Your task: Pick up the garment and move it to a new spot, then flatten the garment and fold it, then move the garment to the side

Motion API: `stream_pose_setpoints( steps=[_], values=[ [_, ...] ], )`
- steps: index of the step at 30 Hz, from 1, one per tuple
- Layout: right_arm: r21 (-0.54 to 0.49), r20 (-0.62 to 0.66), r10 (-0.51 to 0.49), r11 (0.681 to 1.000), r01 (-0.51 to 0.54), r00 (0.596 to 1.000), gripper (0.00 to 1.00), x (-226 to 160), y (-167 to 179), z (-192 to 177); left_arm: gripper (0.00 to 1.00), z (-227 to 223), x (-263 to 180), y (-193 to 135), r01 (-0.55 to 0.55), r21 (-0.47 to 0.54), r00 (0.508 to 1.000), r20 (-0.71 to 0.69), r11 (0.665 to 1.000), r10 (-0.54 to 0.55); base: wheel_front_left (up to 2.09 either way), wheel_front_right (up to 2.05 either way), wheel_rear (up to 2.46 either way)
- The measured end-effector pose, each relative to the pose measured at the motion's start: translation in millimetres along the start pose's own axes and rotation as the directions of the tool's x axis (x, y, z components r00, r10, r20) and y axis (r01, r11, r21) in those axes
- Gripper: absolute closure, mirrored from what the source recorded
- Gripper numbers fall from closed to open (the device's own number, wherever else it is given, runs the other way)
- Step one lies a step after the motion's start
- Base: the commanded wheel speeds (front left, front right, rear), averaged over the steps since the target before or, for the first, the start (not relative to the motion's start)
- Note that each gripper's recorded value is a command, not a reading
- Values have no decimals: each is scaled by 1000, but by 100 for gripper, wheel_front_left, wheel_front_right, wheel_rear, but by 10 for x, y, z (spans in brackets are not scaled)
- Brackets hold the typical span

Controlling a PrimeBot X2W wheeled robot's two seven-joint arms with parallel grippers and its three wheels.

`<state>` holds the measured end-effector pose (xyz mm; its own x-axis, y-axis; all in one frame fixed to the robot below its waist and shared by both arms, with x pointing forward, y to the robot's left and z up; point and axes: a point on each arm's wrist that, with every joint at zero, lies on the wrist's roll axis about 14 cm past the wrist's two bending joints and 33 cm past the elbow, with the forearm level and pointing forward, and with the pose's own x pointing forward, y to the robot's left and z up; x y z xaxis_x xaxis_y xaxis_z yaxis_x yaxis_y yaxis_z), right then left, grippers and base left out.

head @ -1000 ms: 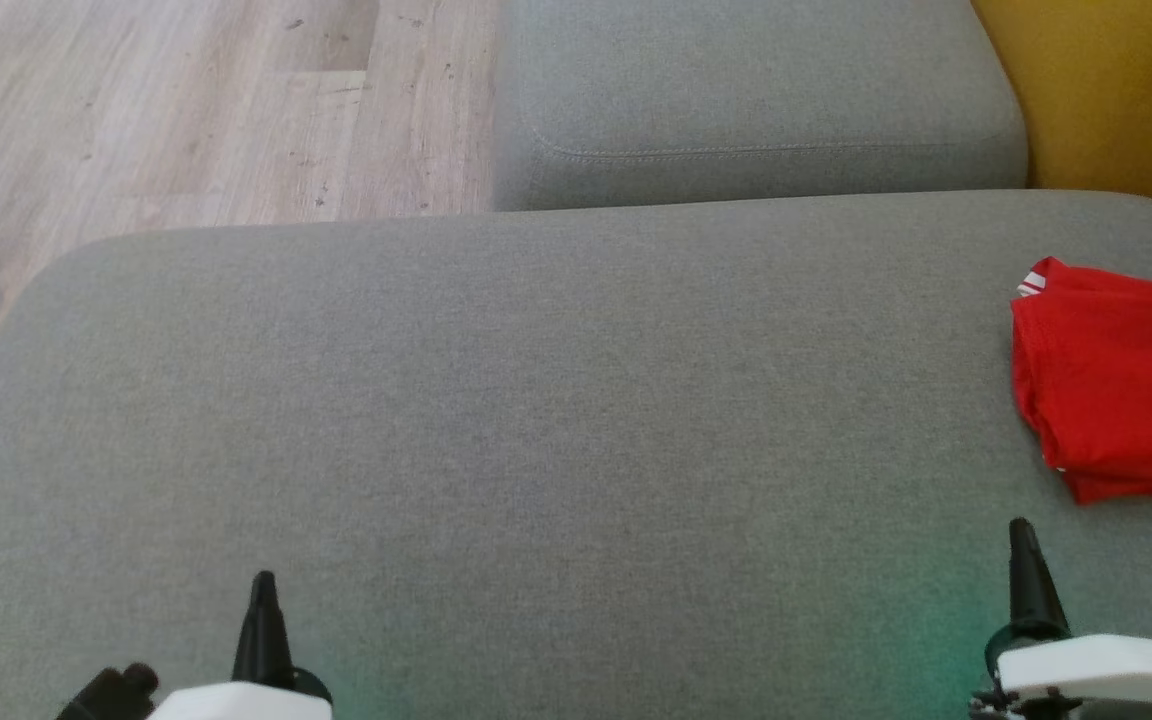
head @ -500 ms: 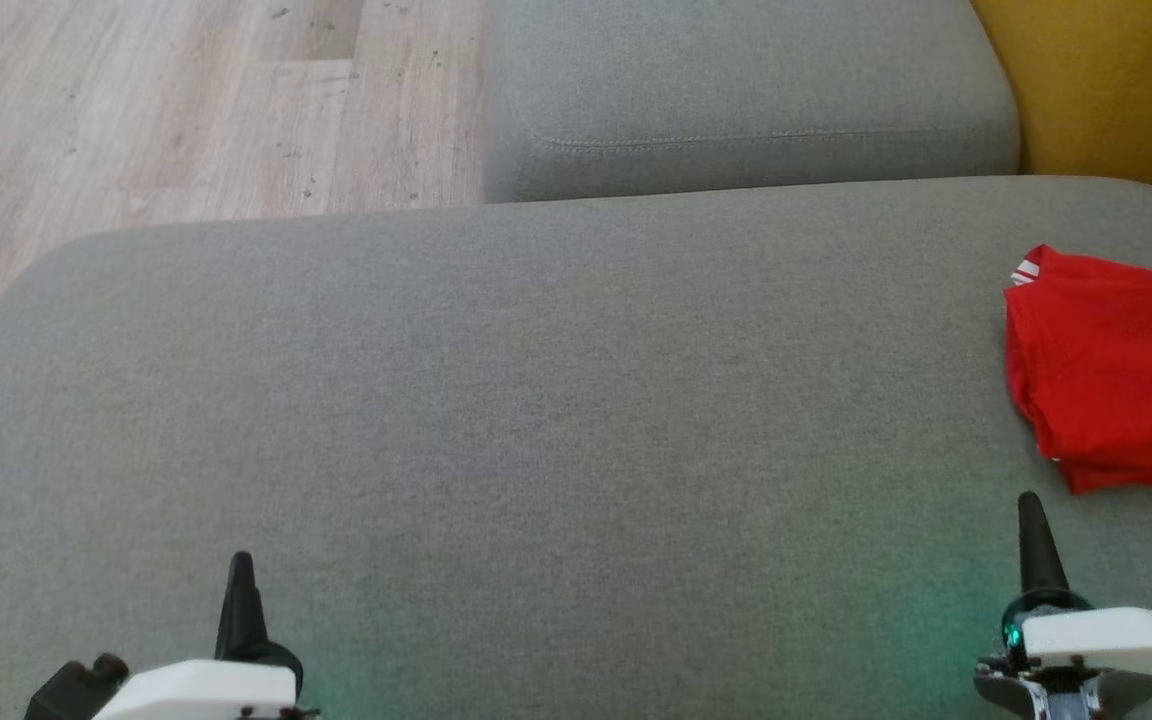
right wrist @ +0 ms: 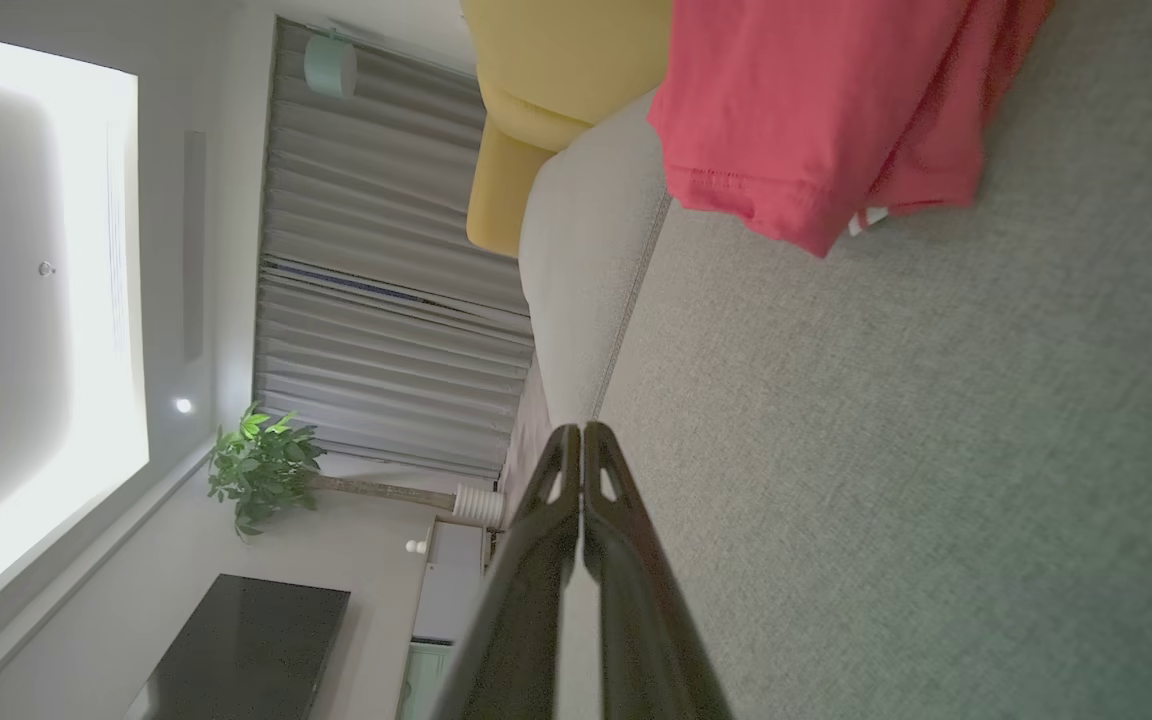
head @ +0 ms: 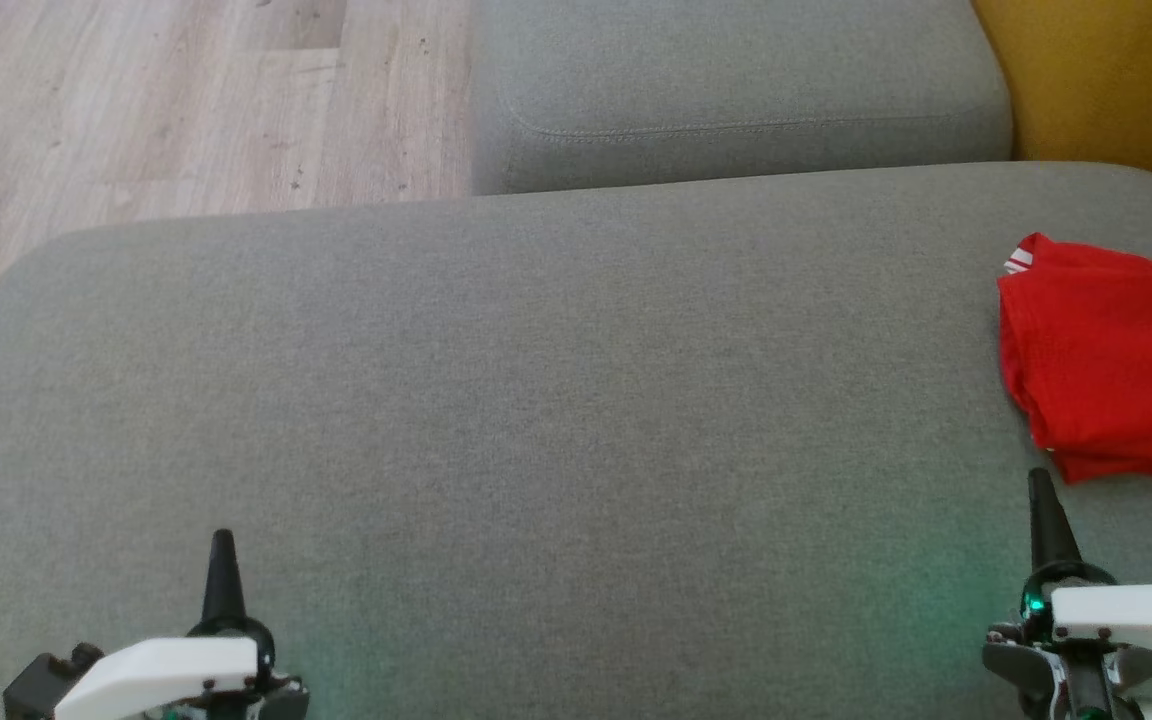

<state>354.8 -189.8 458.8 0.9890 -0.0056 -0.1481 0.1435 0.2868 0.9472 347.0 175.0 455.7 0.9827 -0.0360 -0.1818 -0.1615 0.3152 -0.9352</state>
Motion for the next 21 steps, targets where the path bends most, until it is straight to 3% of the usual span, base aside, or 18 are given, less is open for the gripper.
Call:
stream_pose_setpoints(
  steps=[21],
  values=[
    [227,27,21,973,-27,999,100,83,63,137,100,126,152,-109,49,-236,999,14,971,-47,0,0,0]
  ],
)
